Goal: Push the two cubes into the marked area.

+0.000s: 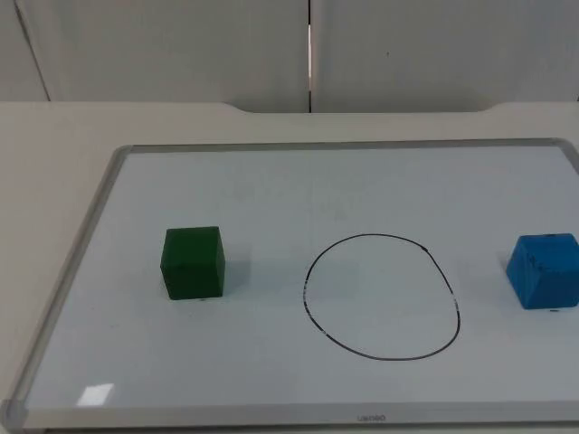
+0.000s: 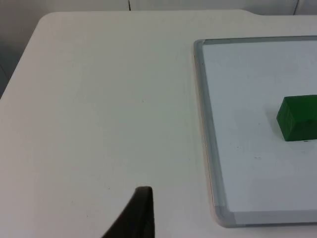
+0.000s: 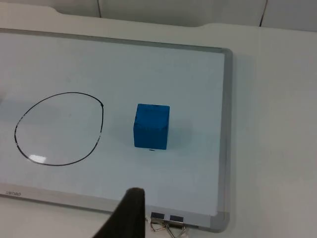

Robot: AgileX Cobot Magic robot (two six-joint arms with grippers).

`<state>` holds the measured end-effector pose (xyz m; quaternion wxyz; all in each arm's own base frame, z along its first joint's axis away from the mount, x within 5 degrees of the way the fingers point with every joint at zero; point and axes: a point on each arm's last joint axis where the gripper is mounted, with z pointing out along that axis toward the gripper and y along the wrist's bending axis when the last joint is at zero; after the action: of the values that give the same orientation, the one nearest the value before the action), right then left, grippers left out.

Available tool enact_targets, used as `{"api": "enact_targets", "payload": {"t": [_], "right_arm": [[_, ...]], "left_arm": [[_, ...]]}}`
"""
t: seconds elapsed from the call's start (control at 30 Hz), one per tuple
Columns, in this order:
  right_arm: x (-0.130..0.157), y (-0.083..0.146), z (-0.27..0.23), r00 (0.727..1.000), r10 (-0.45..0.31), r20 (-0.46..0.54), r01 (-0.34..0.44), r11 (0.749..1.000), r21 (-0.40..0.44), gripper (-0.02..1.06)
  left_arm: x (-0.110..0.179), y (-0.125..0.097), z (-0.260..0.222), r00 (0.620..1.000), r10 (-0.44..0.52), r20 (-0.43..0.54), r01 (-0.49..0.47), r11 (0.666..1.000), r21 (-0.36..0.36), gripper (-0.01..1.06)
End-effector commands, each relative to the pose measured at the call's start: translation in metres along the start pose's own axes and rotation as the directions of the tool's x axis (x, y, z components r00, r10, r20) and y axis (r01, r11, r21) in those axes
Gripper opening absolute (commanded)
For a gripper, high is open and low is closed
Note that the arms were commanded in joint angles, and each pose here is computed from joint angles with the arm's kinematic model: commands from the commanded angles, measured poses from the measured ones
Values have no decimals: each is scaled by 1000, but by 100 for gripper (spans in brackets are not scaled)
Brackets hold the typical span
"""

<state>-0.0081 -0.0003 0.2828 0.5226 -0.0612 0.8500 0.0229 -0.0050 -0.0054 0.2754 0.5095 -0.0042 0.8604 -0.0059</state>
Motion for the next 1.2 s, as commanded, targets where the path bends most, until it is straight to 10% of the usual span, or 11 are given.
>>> {"api": "enact_targets", "payload": {"t": [0.0, 1.17], "right_arm": [[2, 0, 2, 1000, 4, -7, -4, 1000, 5, 105], [2, -1, 2, 1000, 3, -7, -3, 1000, 12, 105]], "left_arm": [[0, -1, 1, 1000, -9, 11, 9, 1000, 4, 105], [0, -2, 1, 1000, -10, 12, 10, 1000, 19, 105]]}}
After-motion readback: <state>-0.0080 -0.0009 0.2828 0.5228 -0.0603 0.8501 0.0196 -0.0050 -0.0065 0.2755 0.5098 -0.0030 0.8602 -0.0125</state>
